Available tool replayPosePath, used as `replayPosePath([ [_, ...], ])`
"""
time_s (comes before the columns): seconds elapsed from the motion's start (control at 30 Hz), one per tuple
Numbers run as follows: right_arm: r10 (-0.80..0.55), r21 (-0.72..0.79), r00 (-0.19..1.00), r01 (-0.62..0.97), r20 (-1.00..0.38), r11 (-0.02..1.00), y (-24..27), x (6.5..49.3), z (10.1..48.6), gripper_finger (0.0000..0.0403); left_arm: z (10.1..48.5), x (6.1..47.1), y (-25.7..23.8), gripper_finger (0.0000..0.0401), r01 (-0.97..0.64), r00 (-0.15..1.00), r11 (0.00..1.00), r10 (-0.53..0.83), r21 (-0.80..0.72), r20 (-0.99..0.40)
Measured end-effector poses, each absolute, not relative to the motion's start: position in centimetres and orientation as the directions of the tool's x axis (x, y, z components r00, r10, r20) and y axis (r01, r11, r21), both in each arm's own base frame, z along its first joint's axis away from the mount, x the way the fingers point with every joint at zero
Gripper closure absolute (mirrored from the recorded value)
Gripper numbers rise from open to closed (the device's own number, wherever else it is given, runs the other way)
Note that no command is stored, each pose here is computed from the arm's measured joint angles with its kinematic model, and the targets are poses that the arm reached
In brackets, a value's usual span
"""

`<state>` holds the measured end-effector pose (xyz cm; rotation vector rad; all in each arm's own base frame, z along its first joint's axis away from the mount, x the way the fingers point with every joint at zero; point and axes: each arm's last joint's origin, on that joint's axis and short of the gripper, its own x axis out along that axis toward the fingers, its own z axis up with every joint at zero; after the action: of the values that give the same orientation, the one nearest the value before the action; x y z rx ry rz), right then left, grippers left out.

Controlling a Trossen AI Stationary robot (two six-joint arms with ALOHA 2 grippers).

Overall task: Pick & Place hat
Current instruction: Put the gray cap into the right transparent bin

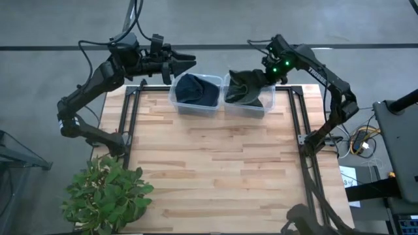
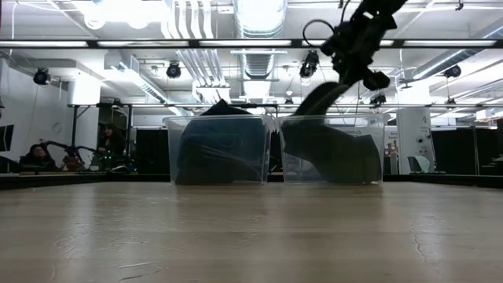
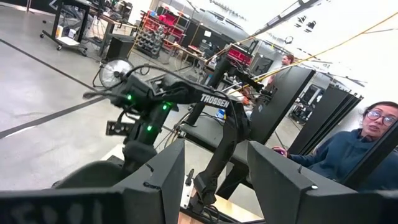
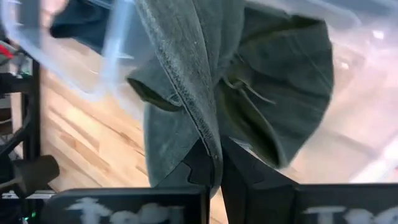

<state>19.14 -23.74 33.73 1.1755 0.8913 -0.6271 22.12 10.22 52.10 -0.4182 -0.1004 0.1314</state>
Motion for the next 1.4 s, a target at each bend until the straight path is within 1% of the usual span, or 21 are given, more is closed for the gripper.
replayPosePath([
  [0.13, 0.038, 0.447, 0.453, 0.856, -0.89, 0.259, -23.6, 18.8, 32.0, 0.0388, 52.1, 22.1, 10.2, 0.0234, -0.106, 0.987, 0.904, 0.148, -0.414, 0.07],
  [0.23, 0.045, 0.396, 0.4, 0.878, -0.916, 0.268, -23.5, 18.5, 31.0, 0.0368, 52.1, 22.1, 10.2, 0.0234, -0.108, 0.986, 0.898, 0.151, -0.426, 0.069],
  [0.3, 0.025, 0.348, 0.355, 0.897, -0.935, 0.275, -23.5, 18.4, 30.6, 0.0341, 52.1, 22.1, 10.2, 0.0234, -0.111, 0.985, 0.897, 0.155, -0.428, 0.07],
  [0.43, 0.026, 0.263, 0.266, 0.925, -0.964, 0.273, -23.4, 17.7, 29.9, 0.0268, 52.1, 22.1, 10.3, 0.0234, -0.111, 0.985, 0.894, 0.157, -0.434, 0.069],
  [0.57, 0.075, 0.239, 0.227, 0.937, -0.971, 0.256, -23.0, 17.2, 29.7, 0.0191, 52.0, 22.2, 10.3, 0.0234, -0.111, 0.985, 0.889, 0.157, -0.445, 0.067],
  [0.63, 0.093, 0.232, 0.215, 0.938, -0.972, 0.258, -22.8, 17.1, 29.8, 0.016, 52.0, 22.2, 10.3, 0.0234, -0.11, 0.985, 0.885, 0.157, -0.453, 0.067],
  [0.73, 0.094, 0.232, 0.215, 0.939, -0.972, 0.252, -22.5, 16.9, 30.5, 0.0132, 52.0, 22.2, 10.3, 0.0234, -0.109, 0.985, 0.883, 0.157, -0.457, 0.067],
  [0.83, 0.055, 0.212, 0.205, 0.945, -0.977, 0.249, -22.5, 16.8, 31.6, 0.0122, 52.0, 22.2, 10.3, 0.0234, -0.109, 0.985, 0.882, 0.157, -0.458, 0.067],
  [0.9, 0.015, 0.21, 0.214, 0.943, -0.977, 0.257, -22.7, 16.9, 32.5, 0.0123, 52.0, 22.2, 10.3, 0.0234, -0.109, 0.985, 0.882, 0.157, -0.458, 0.067],
  [0.97, -0.049, 0.234, 0.257, 0.931, -0.965, 0.281, -23.0, 17.2, 33.8, 0.0132, 52.0, 22.2, 10.3, 0.0234, -0.11, 0.985, 0.882, 0.157, -0.458, 0.065],
  [1.03, -0.12, 0.261, 0.312, 0.912, -0.943, 0.316, -23.3, 17.9, 34.9, 0.0147, 51.9, 22.3, 10.3, 0.0234, -0.111, 0.986, 0.881, 0.157, -0.459, 0.062],
  [1.1, -0.187, 0.277, 0.357, 0.894, -0.915, 0.352, -23.4, 18.7, 35.8, 0.0171, 51.7, 22.4, 10.4, 0.0234, -0.114, 0.986, 0.88, 0.157, -0.461, 0.055],
  [1.13, -0.223, 0.262, 0.357, 0.894, -0.907, 0.363, -23.5, 19.0, 36.2, 0.0187, 51.5, 22.4, 10.4, 0.0234, -0.116, 0.986, 0.879, 0.157, -0.463, 0.051],
  [1.2, -0.283, 0.202, 0.317, 0.907, -0.905, 0.37, -23.3, 19.4, 36.5, 0.0231, 51.3, 22.5, 10.5, 0.0234, -0.119, 0.987, 0.873, 0.157, -0.473, 0.042],
  [1.27, -0.317, 0.141, 0.273, 0.913, -0.908, 0.384, -23.2, 19.6, 36.4, 0.0291, 51.0, 22.7, 10.5, 0.0234, -0.123, 0.987, 0.87, 0.157, -0.477, 0.033],
  [1.33, -0.335, 0.105, 0.26, 0.903, -0.906, 0.417, -23.1, 20.0, 36.1, 0.0359, 50.8, 22.8, 10.6, 0.0234, -0.125, 0.987, 0.869, 0.158, -0.48, 0.027],
  [1.37, -0.343, 0.091, 0.254, 0.9, -0.905, 0.427, -23.1, 20.1, 35.9, 0.0375, 50.7, 22.8, 10.6, 0.0234, -0.13, 0.987, 0.867, 0.161, -0.481, 0.024],
  [1.4, -0.348, 0.084, 0.251, 0.898, -0.903, 0.431, -23.0, 20.3, 35.7, 0.0382, 50.6, 22.8, 10.7, 0.0234, -0.136, 0.986, 0.866, 0.167, -0.481, 0.023],
])
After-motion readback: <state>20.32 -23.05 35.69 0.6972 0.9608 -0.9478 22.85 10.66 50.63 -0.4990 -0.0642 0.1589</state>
